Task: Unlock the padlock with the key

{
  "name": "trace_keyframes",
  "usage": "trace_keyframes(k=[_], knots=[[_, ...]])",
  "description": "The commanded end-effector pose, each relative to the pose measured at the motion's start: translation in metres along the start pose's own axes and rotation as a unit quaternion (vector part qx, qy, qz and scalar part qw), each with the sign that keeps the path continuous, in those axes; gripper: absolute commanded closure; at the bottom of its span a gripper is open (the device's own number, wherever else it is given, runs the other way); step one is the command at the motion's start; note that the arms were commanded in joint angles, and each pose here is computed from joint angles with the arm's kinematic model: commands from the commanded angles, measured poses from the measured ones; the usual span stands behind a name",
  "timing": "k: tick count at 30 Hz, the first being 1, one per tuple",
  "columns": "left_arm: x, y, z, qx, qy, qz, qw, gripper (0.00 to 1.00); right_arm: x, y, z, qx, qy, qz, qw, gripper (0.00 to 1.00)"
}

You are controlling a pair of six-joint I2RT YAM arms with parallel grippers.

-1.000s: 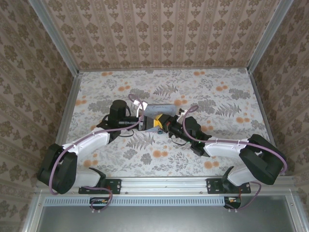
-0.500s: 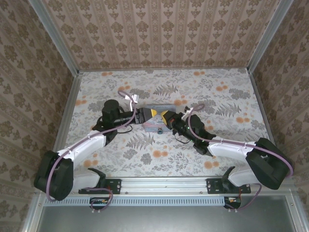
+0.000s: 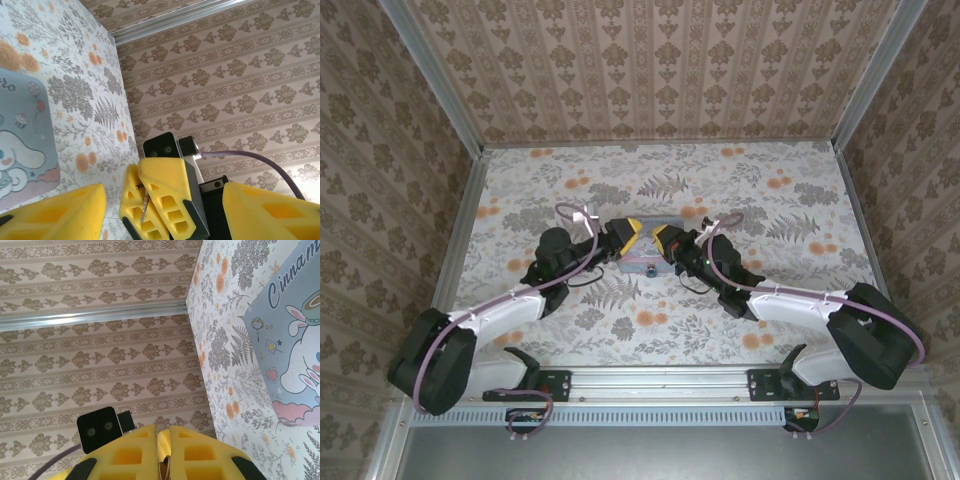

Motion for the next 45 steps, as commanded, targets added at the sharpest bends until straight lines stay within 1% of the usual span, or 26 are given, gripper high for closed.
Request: trace_keyframes(k=[1,8,14,23,29,33,36,38,41,45], knots=[[0.006,-0.011,0.004,-0.017,-0.039,-0.035,0.998,0.38,0.012,0.005,-0.001,0.018,-0.015,0.008,1.000,1.00],[0.012,0.006,-0.005,-0.038,-0.046,-0.037,0.998,0.47,0.022,0.004,-0.007,0.026,-0.012,0.008,1.000,1.00],[0.014,0.015,-0.006,-0.039,-0.050,-0.028,0.998,0.51,0.019,0.001,-0.005,0.028,-0.018,0.005,0.999,1.00],[0.019,0.016,-0.014,-0.037,-0.042,-0.027,0.998,0.63,0.021,-0.003,-0.004,0.028,-0.021,0.001,0.999,1.00],[0.021,0.021,-0.022,-0.037,-0.035,-0.019,0.999,0.68,0.022,-0.004,-0.005,0.028,-0.018,0.000,0.999,1.00],[0.023,0.026,-0.025,-0.041,-0.031,-0.012,0.999,0.69,0.020,-0.004,-0.005,0.028,-0.018,0.000,0.999,1.00],[0.022,0.032,-0.027,-0.042,-0.032,-0.003,0.999,0.67,0.020,-0.003,-0.005,0.024,-0.018,0.000,1.000,1.00],[0.020,0.035,-0.029,-0.043,-0.033,0.002,0.999,0.64,0.019,-0.003,-0.004,0.020,-0.019,0.000,1.000,1.00],[0.017,0.039,-0.030,-0.041,-0.033,0.014,0.999,0.57,0.018,-0.004,-0.002,0.011,-0.021,-0.004,1.000,1.00],[0.013,0.039,-0.032,-0.031,-0.028,0.027,0.999,0.57,0.016,-0.005,0.000,-0.001,-0.026,-0.011,1.000,1.00]])
Point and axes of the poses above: each hand's point on the last joint's axis, 136 mm out from that joint toward the fingers, its own x axis out along the fingers, its own y axis along the line the jaws close on, z = x × y, the point moved 2 cm from there along -x, back along the fingers, and after that the axes turned 7 degrees about x, right-handed, at the moved point
